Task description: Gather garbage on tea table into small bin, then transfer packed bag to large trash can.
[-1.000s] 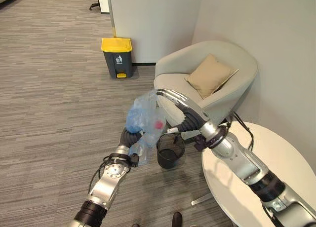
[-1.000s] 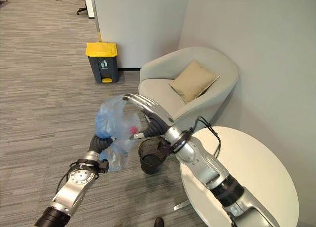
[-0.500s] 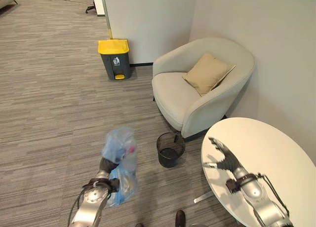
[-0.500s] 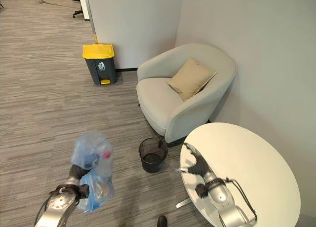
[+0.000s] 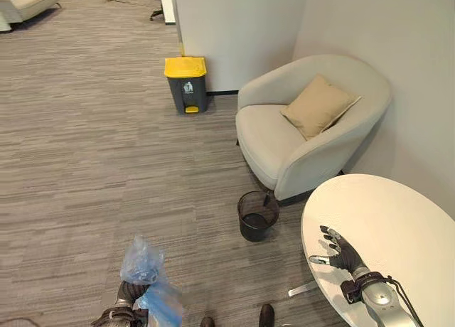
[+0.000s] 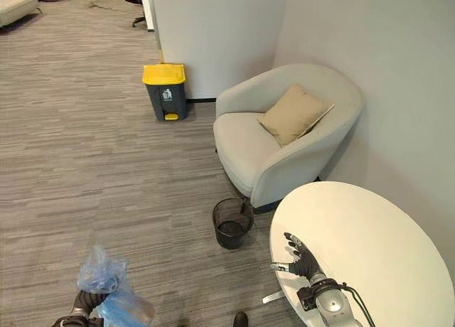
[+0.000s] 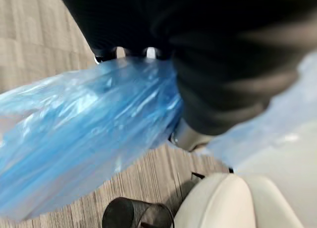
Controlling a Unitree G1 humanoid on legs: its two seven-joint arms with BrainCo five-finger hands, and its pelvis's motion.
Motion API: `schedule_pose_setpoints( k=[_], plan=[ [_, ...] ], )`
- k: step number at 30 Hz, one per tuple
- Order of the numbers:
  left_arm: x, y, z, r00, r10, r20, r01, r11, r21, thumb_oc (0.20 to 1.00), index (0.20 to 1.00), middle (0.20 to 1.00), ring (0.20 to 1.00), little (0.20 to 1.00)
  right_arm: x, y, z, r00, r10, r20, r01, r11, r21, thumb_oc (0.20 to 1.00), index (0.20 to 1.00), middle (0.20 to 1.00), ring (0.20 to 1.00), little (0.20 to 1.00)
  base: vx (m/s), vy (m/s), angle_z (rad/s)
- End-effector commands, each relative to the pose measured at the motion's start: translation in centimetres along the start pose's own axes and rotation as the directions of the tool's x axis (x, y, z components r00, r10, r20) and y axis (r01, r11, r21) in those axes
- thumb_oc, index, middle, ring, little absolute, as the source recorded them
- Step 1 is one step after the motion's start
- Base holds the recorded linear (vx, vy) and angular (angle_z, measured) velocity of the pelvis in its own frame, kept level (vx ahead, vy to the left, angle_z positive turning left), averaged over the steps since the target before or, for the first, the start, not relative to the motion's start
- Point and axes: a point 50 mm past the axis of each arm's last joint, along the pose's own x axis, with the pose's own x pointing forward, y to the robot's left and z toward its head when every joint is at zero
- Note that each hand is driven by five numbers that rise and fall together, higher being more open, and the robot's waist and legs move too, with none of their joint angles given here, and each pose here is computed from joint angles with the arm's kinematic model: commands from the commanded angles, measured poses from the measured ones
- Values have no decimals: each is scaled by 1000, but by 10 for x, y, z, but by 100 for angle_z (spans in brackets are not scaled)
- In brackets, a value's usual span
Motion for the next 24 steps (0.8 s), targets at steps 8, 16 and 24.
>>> schedule_pose_setpoints(
  k=[8, 16, 24],
  plan=[
    [31, 7, 69, 971, 41, 235, -22, 996, -83, 200, 200, 200, 200, 200, 13, -17, 16, 989, -128, 70, 124, 991, 50, 1000, 1000, 1000, 1000, 1000, -38, 35, 95],
    [29, 16, 67, 972, 42, 231, -39, 999, -19, 200, 200, 200, 200, 200, 18, -4, 15, 995, -90, 52, 88, 995, 46, 1000, 1000, 1000, 1000, 1000, 63, 156, 17],
    [35, 15, 86, 957, 43, 287, -47, 999, 7, 200, 200, 200, 200, 200, 25, 2, 24, 993, -85, 78, 78, 993, 84, 1000, 1000, 1000, 1000, 1000, 127, 147, 17]
  ],
)
